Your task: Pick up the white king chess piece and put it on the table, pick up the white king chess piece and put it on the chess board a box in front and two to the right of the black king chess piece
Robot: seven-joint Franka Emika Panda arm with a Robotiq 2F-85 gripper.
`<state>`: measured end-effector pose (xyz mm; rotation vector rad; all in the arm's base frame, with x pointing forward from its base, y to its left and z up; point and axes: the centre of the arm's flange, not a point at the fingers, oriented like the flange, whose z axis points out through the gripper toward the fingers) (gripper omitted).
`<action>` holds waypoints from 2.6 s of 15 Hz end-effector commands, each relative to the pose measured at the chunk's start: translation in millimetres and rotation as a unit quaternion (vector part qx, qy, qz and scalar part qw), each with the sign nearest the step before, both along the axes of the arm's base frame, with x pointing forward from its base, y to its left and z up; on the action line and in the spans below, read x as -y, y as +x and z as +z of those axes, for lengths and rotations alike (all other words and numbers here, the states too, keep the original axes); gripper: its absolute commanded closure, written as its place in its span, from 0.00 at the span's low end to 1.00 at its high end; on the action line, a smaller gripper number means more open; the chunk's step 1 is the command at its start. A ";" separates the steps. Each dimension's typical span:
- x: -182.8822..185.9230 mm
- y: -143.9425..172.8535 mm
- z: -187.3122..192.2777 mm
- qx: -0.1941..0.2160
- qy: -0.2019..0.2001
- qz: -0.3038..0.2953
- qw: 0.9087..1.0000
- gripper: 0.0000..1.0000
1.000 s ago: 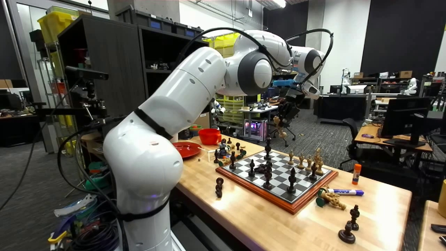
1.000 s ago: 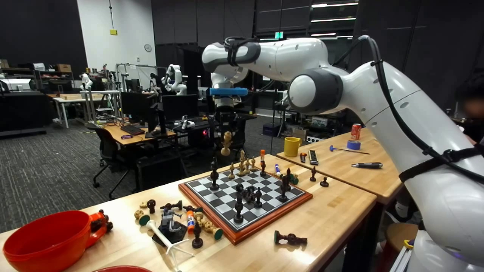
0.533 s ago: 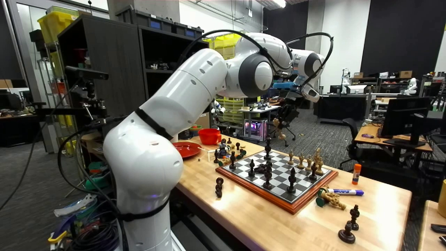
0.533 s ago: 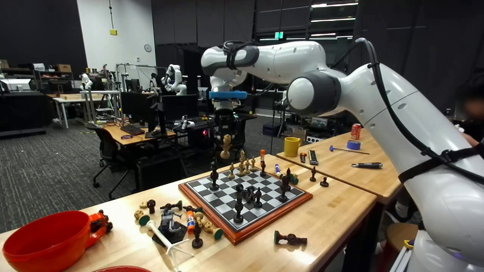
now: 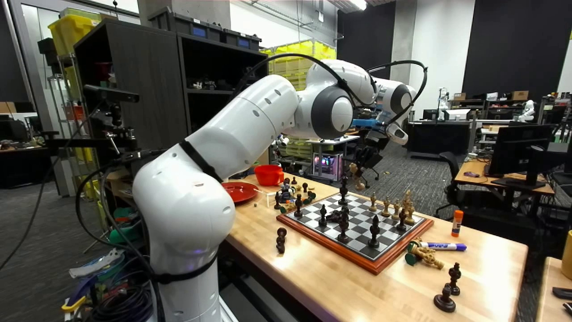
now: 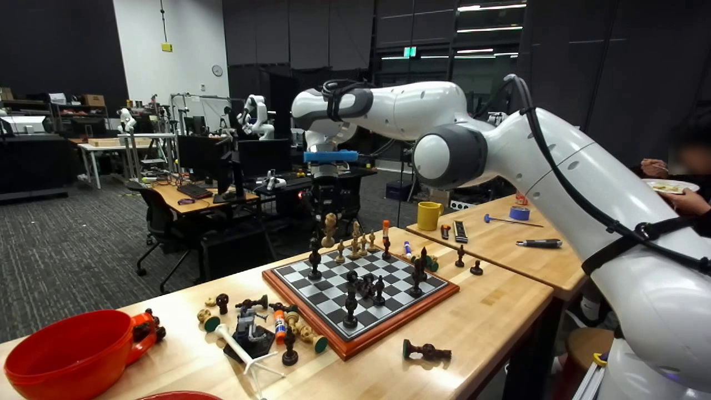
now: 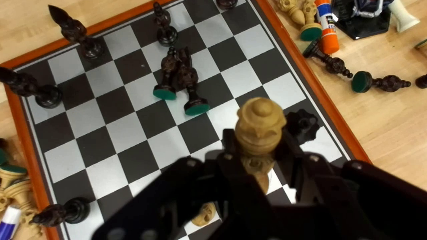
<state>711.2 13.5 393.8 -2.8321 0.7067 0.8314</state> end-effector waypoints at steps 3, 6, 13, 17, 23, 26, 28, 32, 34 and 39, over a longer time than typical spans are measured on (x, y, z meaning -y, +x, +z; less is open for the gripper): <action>3.5 37.4 1.3 -0.002 0.003 -0.005 1.000 0.92; 6.6 37.8 -9.2 -0.025 0.005 -0.009 1.000 0.92; 15.4 24.3 -35.5 -0.082 0.030 -0.013 0.996 0.92; 11.0 15.8 -49.1 -0.109 0.048 -0.002 0.993 0.92; -2.1 11.8 -63.7 -0.135 0.055 0.015 0.989 0.92; -5.4 10.9 -69.1 -0.144 0.059 0.020 0.988 0.92; -6.7 10.4 -72.4 -0.148 0.061 0.022 0.987 0.92; -2.8 10.0 -77.5 -0.151 0.063 0.019 0.986 0.92; -1.0 9.9 -77.8 -0.152 0.063 0.018 0.986 0.92; 10.7 10.4 -72.8 -0.148 0.062 0.009 0.987 0.92</action>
